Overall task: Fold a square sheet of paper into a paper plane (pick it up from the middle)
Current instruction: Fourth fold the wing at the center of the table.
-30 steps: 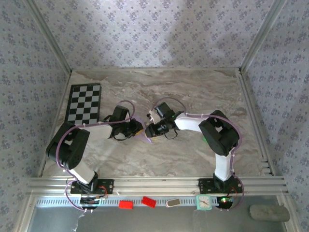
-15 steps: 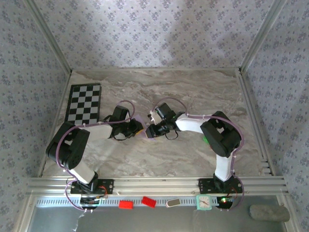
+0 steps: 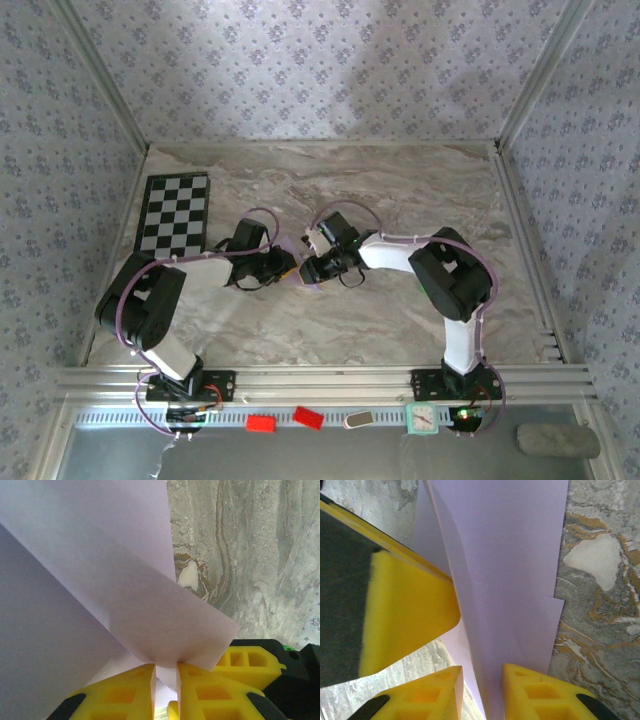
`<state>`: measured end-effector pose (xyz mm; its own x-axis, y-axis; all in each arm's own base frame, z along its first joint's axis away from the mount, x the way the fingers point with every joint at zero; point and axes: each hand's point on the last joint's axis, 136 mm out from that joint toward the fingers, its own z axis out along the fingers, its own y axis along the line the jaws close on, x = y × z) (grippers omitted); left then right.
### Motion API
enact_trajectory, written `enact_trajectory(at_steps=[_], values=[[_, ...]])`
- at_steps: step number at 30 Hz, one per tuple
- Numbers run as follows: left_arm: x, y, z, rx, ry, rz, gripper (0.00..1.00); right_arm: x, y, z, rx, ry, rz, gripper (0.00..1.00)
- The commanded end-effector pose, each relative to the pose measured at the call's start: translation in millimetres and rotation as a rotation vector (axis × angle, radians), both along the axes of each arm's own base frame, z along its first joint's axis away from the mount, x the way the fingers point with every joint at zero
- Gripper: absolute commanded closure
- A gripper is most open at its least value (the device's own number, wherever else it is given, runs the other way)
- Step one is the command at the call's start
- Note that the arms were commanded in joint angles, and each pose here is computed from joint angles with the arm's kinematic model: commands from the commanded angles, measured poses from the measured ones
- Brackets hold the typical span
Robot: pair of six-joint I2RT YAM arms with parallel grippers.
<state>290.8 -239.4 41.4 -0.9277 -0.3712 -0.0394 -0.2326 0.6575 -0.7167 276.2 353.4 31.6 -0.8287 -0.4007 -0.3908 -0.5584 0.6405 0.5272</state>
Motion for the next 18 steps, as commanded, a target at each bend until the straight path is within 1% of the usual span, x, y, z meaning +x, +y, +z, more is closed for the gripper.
enact_trajectory(at_steps=[1, 4, 10, 15, 18], values=[[0, -3, 9, -0.011, -0.015, -0.007, 0.82, 2, 1, -4, -0.027, -0.017, 0.025, 0.74], [1, -3, 10, -0.012, -0.017, -0.006, 0.82, 0, 3, -5, -0.022, -0.015, 0.037, 0.78], [2, -3, 13, -0.010, -0.026, -0.005, 0.82, -6, 5, -3, 0.013, 0.011, 0.065, 0.90], [2, 0, 18, 0.000, -0.040, -0.001, 0.82, -9, 7, 3, 0.086, 0.062, 0.073, 0.97], [1, 3, 22, 0.005, -0.053, 0.001, 0.82, -11, 8, 9, 0.140, 0.104, 0.075, 0.99]])
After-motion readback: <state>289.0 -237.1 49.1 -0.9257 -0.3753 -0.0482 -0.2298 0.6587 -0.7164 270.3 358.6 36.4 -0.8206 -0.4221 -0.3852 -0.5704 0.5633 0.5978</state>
